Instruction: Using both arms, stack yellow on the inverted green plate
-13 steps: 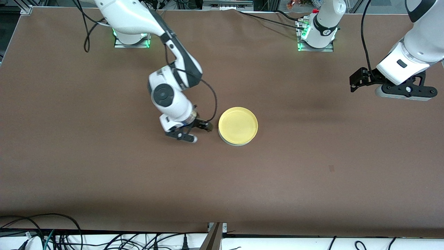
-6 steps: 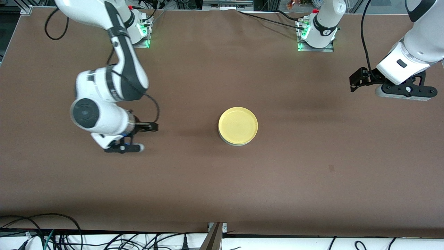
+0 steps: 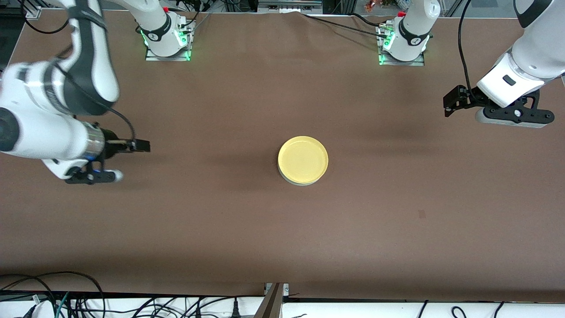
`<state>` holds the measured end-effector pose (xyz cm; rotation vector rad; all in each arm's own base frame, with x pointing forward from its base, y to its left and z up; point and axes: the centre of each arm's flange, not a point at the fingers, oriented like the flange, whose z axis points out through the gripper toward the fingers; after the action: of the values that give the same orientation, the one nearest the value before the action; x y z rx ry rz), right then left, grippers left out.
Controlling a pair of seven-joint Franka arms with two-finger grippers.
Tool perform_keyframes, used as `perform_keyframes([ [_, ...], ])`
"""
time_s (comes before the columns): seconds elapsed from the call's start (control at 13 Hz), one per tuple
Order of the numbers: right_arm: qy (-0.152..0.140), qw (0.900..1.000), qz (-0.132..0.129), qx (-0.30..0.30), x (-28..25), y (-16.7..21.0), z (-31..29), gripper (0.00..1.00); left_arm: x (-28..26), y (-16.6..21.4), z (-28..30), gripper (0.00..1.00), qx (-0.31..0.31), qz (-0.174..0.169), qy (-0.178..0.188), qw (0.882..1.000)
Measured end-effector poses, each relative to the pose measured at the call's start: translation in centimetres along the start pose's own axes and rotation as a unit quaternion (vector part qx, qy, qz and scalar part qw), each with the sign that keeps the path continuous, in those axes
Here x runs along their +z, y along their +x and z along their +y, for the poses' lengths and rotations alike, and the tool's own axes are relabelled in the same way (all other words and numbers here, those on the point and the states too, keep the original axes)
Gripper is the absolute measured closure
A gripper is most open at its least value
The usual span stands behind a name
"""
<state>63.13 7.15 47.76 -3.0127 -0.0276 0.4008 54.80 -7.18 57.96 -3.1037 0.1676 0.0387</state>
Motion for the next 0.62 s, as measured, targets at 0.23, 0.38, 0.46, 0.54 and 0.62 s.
perform_keyframes([
  [0.23,-0.009,1.000,0.022,0.006,-5.7,-4.1,4.4,0.00,0.0,0.0,0.0,0.00,0.000,0.000,0.000,1.000],
  [0.38,-0.029,0.998,0.047,0.018,-9.5,-7.5,6.6,0.00,0.0,0.0,0.0,0.00,0.000,0.000,0.000,1.000],
  [0.46,-0.035,0.997,0.058,0.023,-11.3,-9.3,7.3,0.00,0.0,0.0,0.0,0.00,0.000,0.000,0.000,1.000],
  [0.54,-0.037,0.997,0.065,0.026,-12.6,-11.0,7.7,0.00,0.0,0.0,0.0,0.00,0.000,0.000,0.000,1.000],
  [0.62,-0.039,0.996,0.072,0.026,-13.6,-12.4,7.8,0.00,0.0,0.0,0.0,0.00,0.000,0.000,0.000,1.000],
])
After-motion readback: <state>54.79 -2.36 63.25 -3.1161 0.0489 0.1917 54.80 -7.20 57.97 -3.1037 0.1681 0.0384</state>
